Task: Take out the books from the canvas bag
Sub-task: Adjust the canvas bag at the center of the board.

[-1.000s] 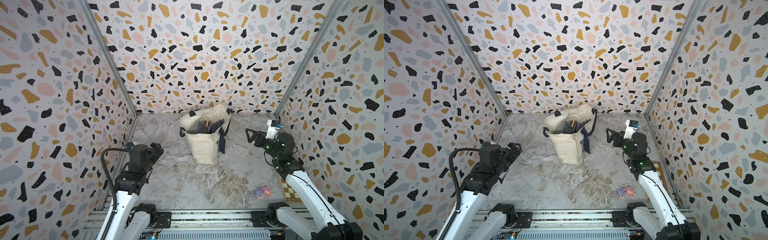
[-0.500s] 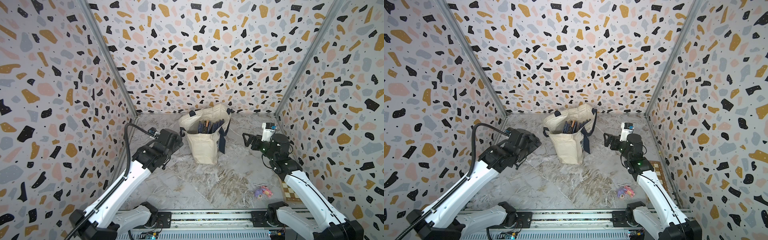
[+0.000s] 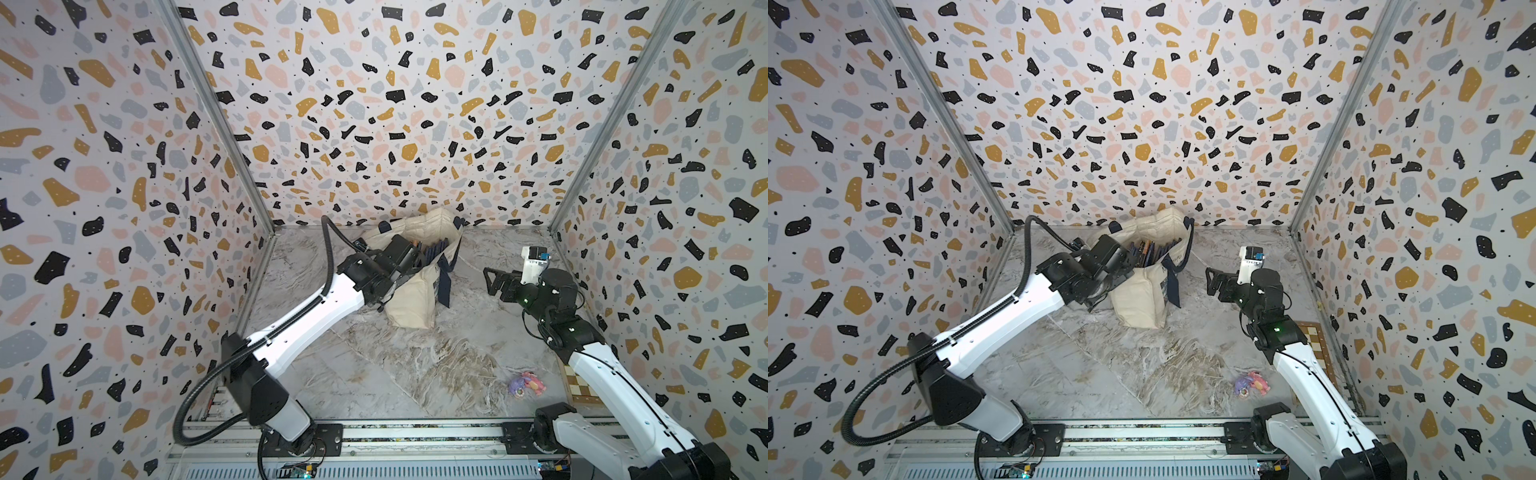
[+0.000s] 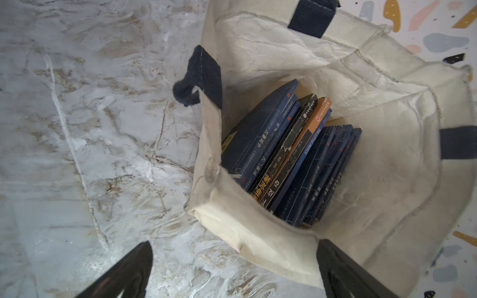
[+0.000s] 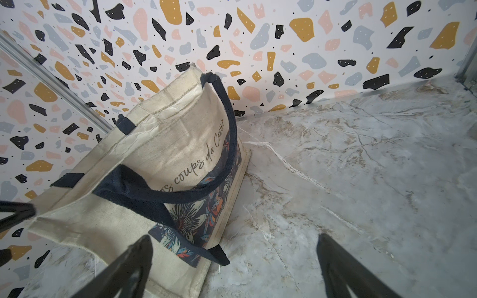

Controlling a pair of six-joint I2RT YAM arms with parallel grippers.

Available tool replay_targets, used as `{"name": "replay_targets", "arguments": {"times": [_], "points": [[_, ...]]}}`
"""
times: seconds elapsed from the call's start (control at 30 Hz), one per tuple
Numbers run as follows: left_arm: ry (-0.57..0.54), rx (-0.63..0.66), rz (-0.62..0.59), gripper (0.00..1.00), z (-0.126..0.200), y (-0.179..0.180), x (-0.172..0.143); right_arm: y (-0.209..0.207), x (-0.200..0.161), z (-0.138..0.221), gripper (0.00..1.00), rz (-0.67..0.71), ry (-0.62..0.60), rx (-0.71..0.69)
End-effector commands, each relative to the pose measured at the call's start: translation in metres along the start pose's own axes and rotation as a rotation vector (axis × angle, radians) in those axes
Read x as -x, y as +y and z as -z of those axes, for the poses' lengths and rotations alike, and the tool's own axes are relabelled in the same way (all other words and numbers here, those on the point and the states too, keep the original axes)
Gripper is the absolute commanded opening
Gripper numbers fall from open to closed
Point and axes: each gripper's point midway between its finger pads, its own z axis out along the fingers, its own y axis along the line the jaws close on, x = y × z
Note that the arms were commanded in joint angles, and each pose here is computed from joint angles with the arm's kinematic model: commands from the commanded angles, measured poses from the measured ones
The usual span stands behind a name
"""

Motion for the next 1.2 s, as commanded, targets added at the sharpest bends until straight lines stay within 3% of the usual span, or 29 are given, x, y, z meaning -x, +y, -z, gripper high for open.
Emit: {"name": "replay_targets", "arguments": {"times": [0.0, 0.2, 0.33, 0.37, 0.4, 0.47, 0.63, 0.73, 1.0, 1.17], "points": [[-0.023, 0.112, 0.092, 0.99, 0.003, 0.007, 0.009, 0.003, 0.007, 0.007, 0.99, 0.023, -0.030, 0.000], [-0.027, 0.112, 0.235, 0.99, -0.008, -0.007, 0.014, 0.006, 0.005, 0.007, 0.99, 0.028, -0.025, 0.009], [0.002, 0.142, 0.228, 0.99, -0.018, -0.009, 0.005, 0.007, 0.003, 0.006, 0.99, 0.029, -0.020, 0.014], [0.005, 0.173, 0.228, 0.95, -0.022, -0.003, 0.002, 0.007, 0.004, 0.006, 0.99, 0.029, -0.022, 0.014], [0.006, 0.184, 0.213, 0.83, -0.028, 0.002, -0.003, 0.007, 0.003, 0.006, 0.99, 0.030, -0.022, 0.015], [0.022, 0.180, 0.206, 0.45, -0.044, 0.008, -0.014, 0.006, 0.001, 0.006, 0.99, 0.027, -0.023, 0.011], [0.088, 0.175, 0.135, 0.00, -0.067, 0.018, -0.038, 0.003, -0.004, 0.004, 0.99, 0.025, -0.015, 0.001], [0.103, 0.197, 0.036, 0.00, -0.057, 0.033, -0.038, -0.001, 0.001, 0.007, 0.99, 0.036, -0.032, -0.024], [0.018, 0.098, -0.307, 0.00, -0.007, 0.062, -0.008, -0.004, 0.001, 0.007, 0.99, 0.037, -0.053, -0.036], [0.073, 0.109, -0.442, 0.00, -0.003, 0.078, -0.011, -0.005, -0.006, -0.003, 0.99, 0.023, -0.020, -0.027]]}}
